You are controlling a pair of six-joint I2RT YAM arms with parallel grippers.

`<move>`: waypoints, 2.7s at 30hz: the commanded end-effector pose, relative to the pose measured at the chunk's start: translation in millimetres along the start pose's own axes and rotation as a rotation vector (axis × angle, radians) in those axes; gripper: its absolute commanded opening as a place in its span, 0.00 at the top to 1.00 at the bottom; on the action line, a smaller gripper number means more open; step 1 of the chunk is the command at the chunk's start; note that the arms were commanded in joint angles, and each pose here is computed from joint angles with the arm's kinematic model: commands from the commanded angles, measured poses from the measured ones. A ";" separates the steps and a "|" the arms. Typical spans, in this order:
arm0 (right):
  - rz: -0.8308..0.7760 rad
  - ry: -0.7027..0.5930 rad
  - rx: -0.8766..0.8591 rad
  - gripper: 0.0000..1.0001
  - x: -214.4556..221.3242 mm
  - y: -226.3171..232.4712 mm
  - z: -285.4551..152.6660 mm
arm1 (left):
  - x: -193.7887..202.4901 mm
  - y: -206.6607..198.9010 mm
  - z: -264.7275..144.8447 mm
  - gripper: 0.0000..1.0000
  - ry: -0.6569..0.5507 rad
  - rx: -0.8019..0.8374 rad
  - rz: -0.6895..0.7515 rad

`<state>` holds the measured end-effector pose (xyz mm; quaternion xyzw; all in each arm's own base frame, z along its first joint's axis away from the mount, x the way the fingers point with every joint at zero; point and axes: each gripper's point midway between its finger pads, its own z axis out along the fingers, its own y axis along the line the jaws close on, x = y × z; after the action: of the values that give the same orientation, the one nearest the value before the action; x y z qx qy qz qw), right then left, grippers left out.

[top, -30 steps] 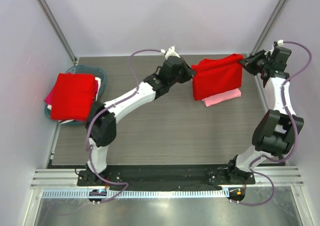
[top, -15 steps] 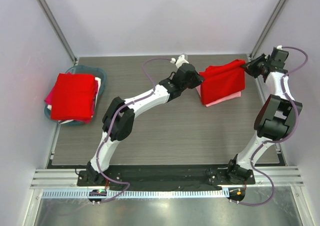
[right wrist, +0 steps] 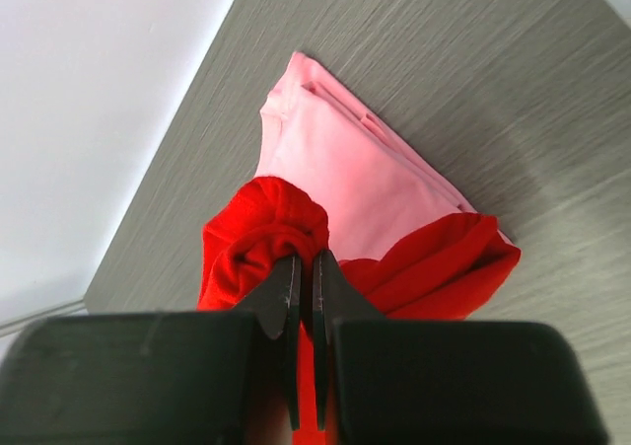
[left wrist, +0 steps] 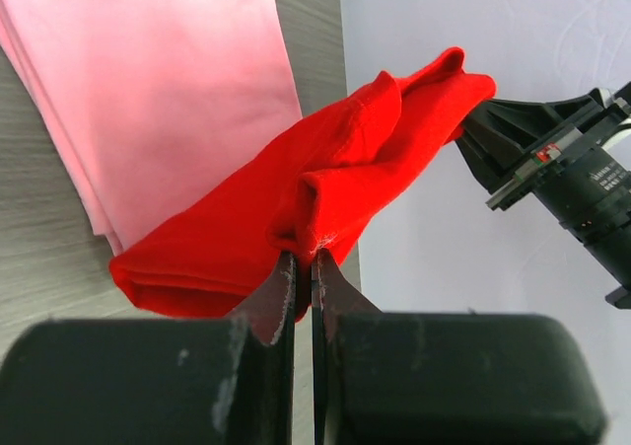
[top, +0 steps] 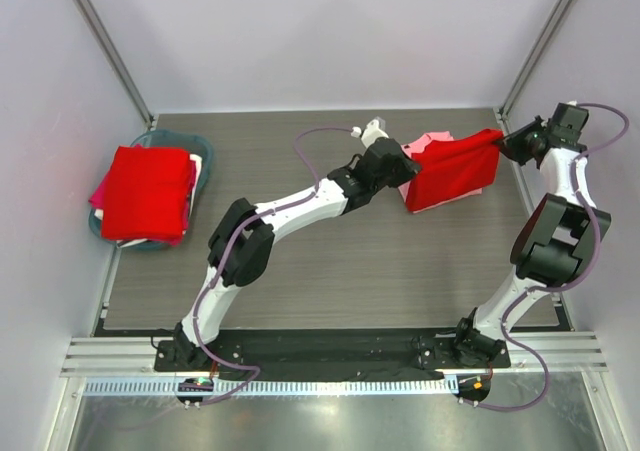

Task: Fold and stack the t-shirts
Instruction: Neatly place the folded tshirt to the corner

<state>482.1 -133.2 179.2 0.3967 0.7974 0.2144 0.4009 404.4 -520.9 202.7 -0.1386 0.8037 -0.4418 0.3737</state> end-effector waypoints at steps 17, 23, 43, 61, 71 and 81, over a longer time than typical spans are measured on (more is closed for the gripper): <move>-0.032 -0.140 -0.006 0.99 -39.8 7.2 -20.4 | -22.9 -43.8 -26.9 1.00 -0.045 0.097 -0.078; -0.028 -0.141 -0.002 0.99 -42.7 6.4 -15.8 | -23.0 -40.6 -22.8 1.00 -0.052 0.091 -0.080; -0.019 -0.095 0.000 0.99 -35.4 8.4 19.5 | -45.6 -12.0 1.7 1.00 -0.060 0.054 -0.130; -0.048 -0.064 0.005 0.99 -33.8 16.4 59.4 | -46.3 28.1 32.5 1.00 -0.043 0.010 -0.175; -0.100 -0.042 -0.033 0.96 -33.7 31.7 100.9 | -69.4 64.8 52.5 1.00 -0.087 -0.031 -0.201; -0.206 0.009 -0.001 0.18 -13.7 28.6 145.1 | -93.1 132.7 83.3 0.31 -0.139 -0.163 -0.123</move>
<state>606.3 -112.7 76.2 0.3416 0.8449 0.2001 0.3598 519.1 -467.3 78.3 -0.2520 0.8116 -0.4026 0.3402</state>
